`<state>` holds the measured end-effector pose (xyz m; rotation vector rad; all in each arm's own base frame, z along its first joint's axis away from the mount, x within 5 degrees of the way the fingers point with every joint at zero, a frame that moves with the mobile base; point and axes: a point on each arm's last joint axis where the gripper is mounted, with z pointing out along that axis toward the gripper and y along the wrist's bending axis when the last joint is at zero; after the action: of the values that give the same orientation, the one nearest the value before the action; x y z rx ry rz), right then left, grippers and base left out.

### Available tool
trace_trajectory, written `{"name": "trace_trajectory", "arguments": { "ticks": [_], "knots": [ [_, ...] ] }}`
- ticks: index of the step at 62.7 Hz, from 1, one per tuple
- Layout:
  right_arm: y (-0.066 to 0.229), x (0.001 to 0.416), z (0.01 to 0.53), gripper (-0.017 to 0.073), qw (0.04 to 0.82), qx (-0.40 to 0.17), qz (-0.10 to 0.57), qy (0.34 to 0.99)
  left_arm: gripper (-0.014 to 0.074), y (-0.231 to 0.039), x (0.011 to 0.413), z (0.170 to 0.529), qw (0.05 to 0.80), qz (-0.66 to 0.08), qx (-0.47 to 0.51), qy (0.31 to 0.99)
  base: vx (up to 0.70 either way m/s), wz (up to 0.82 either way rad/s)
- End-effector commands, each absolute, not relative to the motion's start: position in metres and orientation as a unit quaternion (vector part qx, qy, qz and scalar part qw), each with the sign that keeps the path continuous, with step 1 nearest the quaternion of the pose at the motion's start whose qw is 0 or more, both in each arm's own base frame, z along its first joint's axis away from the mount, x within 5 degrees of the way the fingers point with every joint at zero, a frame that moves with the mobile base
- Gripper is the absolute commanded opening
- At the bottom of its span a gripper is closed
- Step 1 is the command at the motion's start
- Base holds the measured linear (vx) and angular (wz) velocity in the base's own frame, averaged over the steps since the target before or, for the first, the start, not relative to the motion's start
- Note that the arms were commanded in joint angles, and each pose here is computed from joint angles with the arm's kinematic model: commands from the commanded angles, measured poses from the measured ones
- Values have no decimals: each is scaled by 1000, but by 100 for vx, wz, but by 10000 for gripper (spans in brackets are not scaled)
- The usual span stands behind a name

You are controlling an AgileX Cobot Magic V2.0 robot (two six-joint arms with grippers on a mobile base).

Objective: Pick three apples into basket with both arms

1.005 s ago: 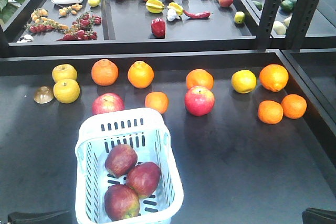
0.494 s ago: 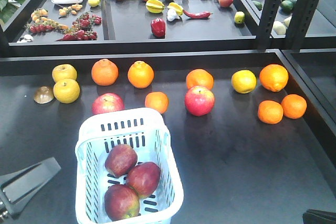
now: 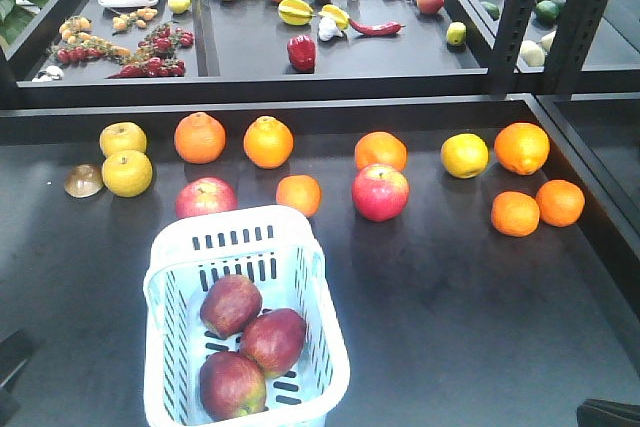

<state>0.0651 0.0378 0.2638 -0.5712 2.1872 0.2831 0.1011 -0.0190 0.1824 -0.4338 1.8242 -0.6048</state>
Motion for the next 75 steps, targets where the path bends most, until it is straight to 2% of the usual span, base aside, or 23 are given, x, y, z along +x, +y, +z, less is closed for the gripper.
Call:
{"name": "trace_trajectory", "arguments": {
  "ticks": [1, 8, 14, 36, 49, 64, 75],
  "knots": [
    [39, 69, 276, -5, 453, -229, 117, 854, -6, -15, 100, 182, 537, -232, -205, 785, 0, 0],
    [39, 69, 276, -5, 453, -229, 117, 854, -6, -10, 91, 171, 494, -190, -216, 820, 0, 0],
    [39, 69, 276, -5, 452, -229, 117, 854, -6, -7, 84, 170, 492, -180, -224, 822, 0, 0],
    [39, 69, 276, -5, 452, -229, 117, 854, -6, -2, 53, 197, 666, -154, -114, 721, 0, 0],
    [39, 68, 275, -5, 447, -229, 115, 857, -6, 0, 55, 198, 683, -35, -14, 730, 0, 0],
    [39, 68, 275, -5, 447, -229, 115, 857, -6, -2, 55, 209, 728, -31, -3, 685, 0, 0],
    [39, 68, 275, -5, 447, -229, 115, 857, -6, -2, 55, 210, 729, -37, -8, 684, 0, 0]
  ]
}}
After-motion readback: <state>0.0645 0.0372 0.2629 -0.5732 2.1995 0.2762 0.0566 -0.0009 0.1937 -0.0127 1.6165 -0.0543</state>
